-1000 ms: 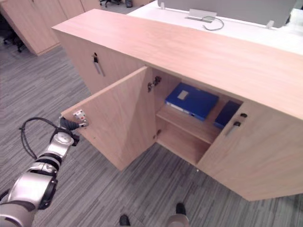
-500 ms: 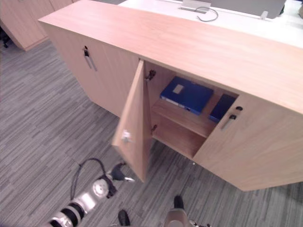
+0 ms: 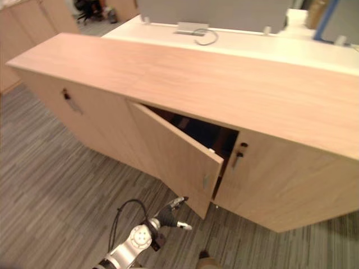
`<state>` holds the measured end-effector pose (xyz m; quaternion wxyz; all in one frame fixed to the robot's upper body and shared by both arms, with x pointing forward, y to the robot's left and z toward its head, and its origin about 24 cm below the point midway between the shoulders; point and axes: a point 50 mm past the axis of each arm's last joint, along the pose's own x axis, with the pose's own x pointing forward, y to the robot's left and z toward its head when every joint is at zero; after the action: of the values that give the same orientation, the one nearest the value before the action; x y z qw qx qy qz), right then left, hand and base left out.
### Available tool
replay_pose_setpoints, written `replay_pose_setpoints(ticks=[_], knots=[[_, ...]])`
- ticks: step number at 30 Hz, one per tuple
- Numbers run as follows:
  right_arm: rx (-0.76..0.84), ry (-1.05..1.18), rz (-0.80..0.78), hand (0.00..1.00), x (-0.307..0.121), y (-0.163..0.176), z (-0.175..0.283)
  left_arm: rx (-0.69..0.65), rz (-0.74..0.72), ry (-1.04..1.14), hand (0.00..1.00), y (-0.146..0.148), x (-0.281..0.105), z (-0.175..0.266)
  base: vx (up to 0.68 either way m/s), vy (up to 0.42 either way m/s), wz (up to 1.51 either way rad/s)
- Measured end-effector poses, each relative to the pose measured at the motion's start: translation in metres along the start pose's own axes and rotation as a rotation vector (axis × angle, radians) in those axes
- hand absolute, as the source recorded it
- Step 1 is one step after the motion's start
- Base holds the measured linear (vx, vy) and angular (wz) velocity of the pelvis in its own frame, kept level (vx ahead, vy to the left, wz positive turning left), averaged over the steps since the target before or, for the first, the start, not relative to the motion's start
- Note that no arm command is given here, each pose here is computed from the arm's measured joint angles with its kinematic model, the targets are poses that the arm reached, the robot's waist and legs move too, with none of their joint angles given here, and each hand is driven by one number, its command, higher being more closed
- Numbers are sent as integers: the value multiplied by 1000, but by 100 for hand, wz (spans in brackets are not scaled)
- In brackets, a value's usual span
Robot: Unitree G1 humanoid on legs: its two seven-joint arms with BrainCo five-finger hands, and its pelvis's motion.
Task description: Walk over to the cabinet, pick up the folder, carry it to the office cabinet, place the folder inside the office cabinet, then close the office cabinet door
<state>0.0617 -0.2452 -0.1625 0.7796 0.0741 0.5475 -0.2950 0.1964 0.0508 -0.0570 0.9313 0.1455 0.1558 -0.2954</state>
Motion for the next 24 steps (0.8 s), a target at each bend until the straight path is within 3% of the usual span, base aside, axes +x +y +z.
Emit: replay_pose_setpoints(ticks=[8, 14, 24], knots=[[-42, -39, 45, 0, -4, 16, -2, -215, 366, 204, 0, 49, -34, -56, -11, 215, -35], [-40, -18, 11, 0, -8, 8, -18, -386, 658, 636, 0, 43, -100, -144, 23, 49, -17], [4, 52, 17, 0, -11, 11, -37, -697, 763, 753, 0, 31, -121, -169, 106, -52, -1]])
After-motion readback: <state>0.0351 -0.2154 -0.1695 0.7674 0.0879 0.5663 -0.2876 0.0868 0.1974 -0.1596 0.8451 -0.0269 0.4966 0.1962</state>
